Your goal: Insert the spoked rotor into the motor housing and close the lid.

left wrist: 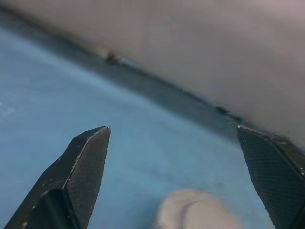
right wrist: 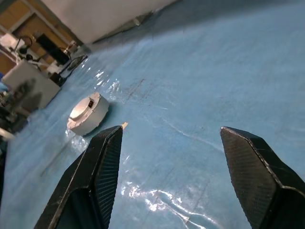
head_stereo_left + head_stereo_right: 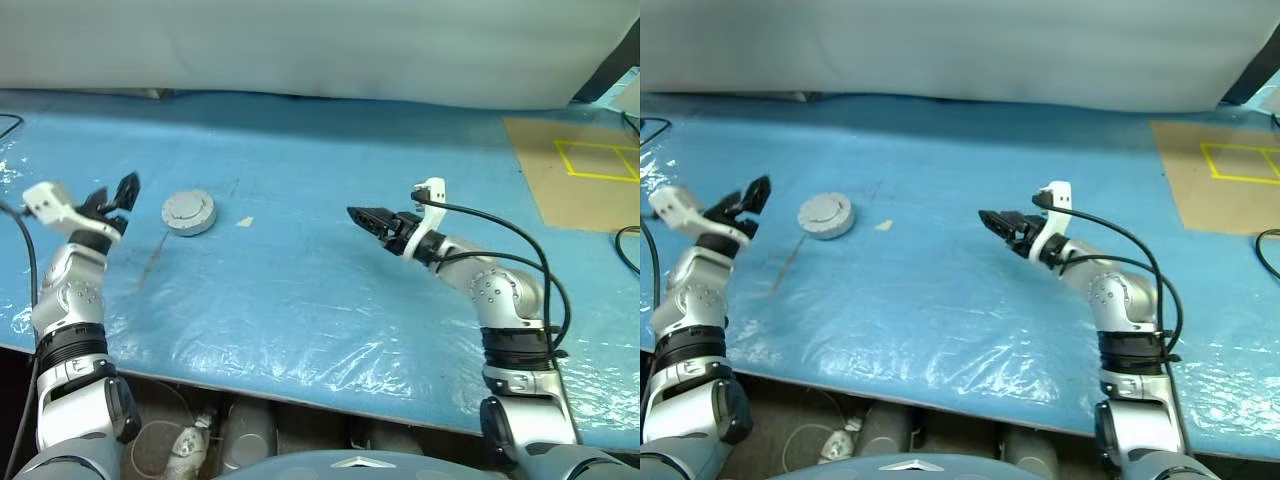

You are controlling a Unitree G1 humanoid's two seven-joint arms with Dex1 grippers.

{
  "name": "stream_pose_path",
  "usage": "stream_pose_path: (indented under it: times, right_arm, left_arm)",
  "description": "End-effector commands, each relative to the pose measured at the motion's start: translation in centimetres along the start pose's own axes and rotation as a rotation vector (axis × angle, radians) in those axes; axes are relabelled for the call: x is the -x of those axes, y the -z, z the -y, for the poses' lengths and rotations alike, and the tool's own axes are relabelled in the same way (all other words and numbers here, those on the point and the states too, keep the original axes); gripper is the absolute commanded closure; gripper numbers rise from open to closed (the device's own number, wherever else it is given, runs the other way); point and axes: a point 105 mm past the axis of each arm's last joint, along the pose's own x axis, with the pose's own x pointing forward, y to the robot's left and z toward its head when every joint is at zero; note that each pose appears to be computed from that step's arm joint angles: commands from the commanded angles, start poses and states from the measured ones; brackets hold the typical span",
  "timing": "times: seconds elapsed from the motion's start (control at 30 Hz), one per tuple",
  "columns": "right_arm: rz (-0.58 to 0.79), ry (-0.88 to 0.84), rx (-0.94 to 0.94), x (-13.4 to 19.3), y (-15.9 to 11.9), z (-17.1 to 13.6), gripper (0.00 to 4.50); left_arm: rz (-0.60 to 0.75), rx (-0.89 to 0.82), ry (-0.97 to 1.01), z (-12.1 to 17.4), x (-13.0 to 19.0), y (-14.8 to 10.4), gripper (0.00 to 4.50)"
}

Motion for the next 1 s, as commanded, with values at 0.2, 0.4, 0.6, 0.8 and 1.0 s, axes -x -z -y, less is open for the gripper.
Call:
stream_pose_path:
  times: [0.2, 0.4, 0.6, 0.8, 1.0]
  right_arm:
    - [-0.021, -0.077, 0.408, -0.6, -2.3, -2.1, 1.08]
    - [-0.082, -0.099, 0.521, -0.7, -0.9, -2.3, 1.08]
    - [-0.097, -0.106, 0.528, -0.4, -0.5, -2.3, 1.08]
    - [-0.119, -0.122, 0.589, -0.2, -0.3, -2.5, 1.08]
    - [-0.130, -0.090, 0.631, 0.4, -0.3, -1.6, 1.08]
  left_arm:
    - [-0.208, -0.089, 0.704, 17.1, 1.4, 3.1, 0.04]
    - [-0.280, -0.194, 0.843, 20.4, 3.0, 7.4, 0.04]
    - [-0.306, -0.181, 0.904, 21.2, 3.7, 8.0, 0.04]
    - [-0.328, -0.190, 0.908, 20.7, 3.6, 8.0, 0.04]
    - [-0.354, -0.200, 0.899, 19.9, 3.7, 8.2, 0.04]
